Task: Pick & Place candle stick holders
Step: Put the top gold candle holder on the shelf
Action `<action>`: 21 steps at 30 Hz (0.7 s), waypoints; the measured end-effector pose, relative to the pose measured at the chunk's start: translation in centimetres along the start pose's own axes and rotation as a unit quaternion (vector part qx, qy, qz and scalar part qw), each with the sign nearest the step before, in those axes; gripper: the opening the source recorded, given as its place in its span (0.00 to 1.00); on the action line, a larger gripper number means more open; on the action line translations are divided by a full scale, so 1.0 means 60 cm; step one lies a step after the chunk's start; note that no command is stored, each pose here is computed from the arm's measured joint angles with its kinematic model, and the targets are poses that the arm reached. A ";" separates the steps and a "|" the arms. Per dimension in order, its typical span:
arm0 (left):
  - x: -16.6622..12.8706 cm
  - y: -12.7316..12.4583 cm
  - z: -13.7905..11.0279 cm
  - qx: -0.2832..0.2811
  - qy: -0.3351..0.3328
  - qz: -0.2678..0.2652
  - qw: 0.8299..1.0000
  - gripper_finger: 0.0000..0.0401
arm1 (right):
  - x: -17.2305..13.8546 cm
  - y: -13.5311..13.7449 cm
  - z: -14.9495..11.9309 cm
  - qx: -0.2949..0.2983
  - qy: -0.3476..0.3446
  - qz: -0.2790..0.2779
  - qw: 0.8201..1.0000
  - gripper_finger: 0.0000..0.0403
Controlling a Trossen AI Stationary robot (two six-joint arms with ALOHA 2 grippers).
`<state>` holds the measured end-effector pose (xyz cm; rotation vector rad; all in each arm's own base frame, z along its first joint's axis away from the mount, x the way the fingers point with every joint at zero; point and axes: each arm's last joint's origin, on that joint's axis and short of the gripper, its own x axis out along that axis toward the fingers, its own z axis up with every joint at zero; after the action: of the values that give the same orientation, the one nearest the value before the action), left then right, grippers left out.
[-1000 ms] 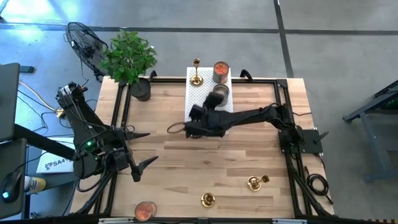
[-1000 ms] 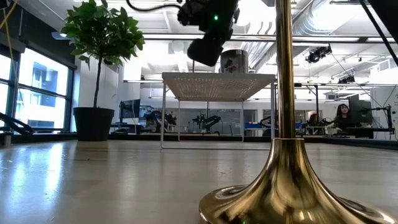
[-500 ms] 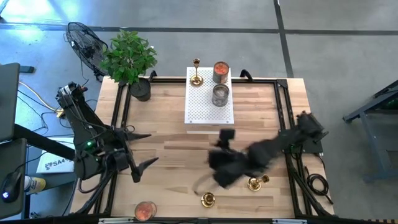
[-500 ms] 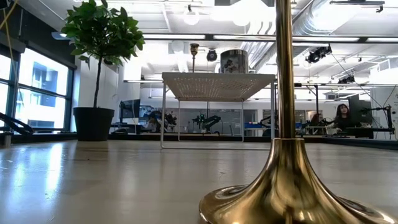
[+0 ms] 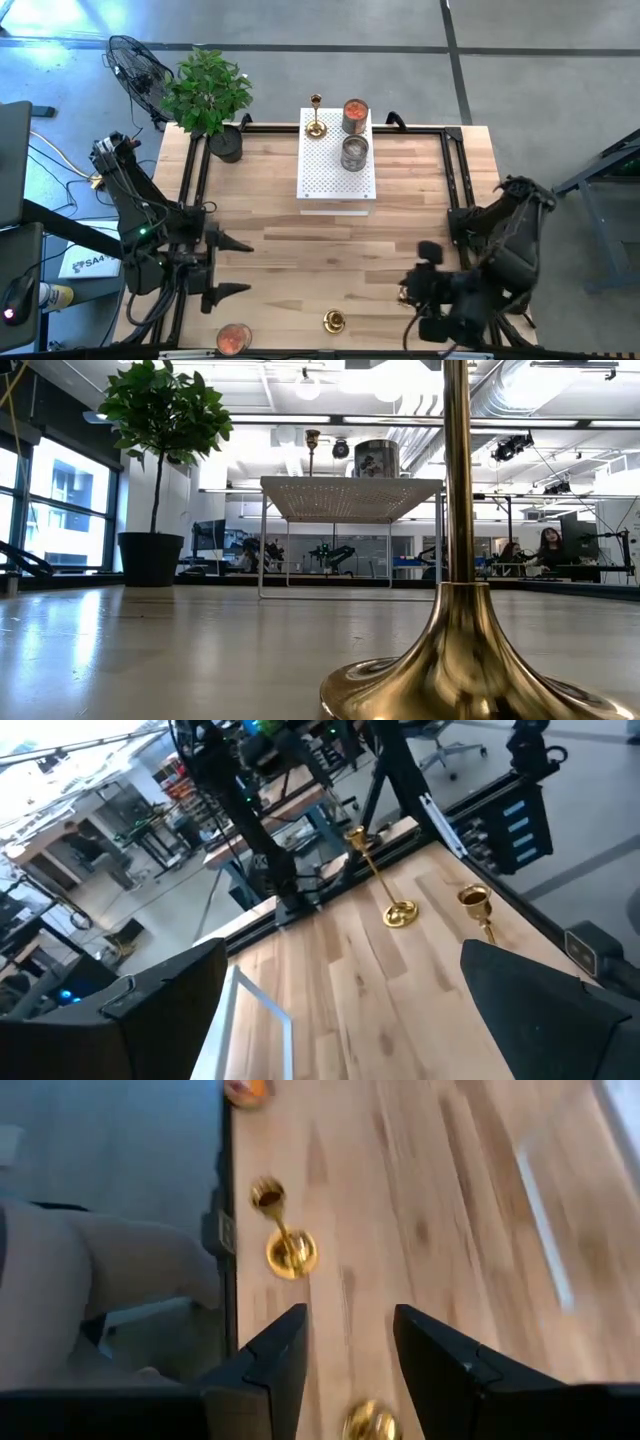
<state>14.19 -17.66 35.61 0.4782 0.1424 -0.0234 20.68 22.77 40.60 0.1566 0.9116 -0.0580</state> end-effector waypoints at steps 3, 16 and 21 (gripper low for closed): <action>0.000 0.001 0.001 -0.003 -0.001 0.002 1.000 0.99 | -0.014 0.001 -0.028 0.052 0.029 -0.021 0.998 0.36; 0.001 -0.001 0.001 -0.016 -0.002 -0.003 1.000 0.99 | -0.023 0.033 -0.090 0.122 0.021 -0.061 0.990 0.36; 0.001 -0.001 0.001 -0.018 -0.003 -0.005 1.000 0.99 | 0.017 0.030 -0.125 0.134 0.062 -0.108 0.983 0.36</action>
<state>14.23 -17.73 35.63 0.4424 0.1394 -0.0312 15.62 25.76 35.49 0.3142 1.0412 -0.3768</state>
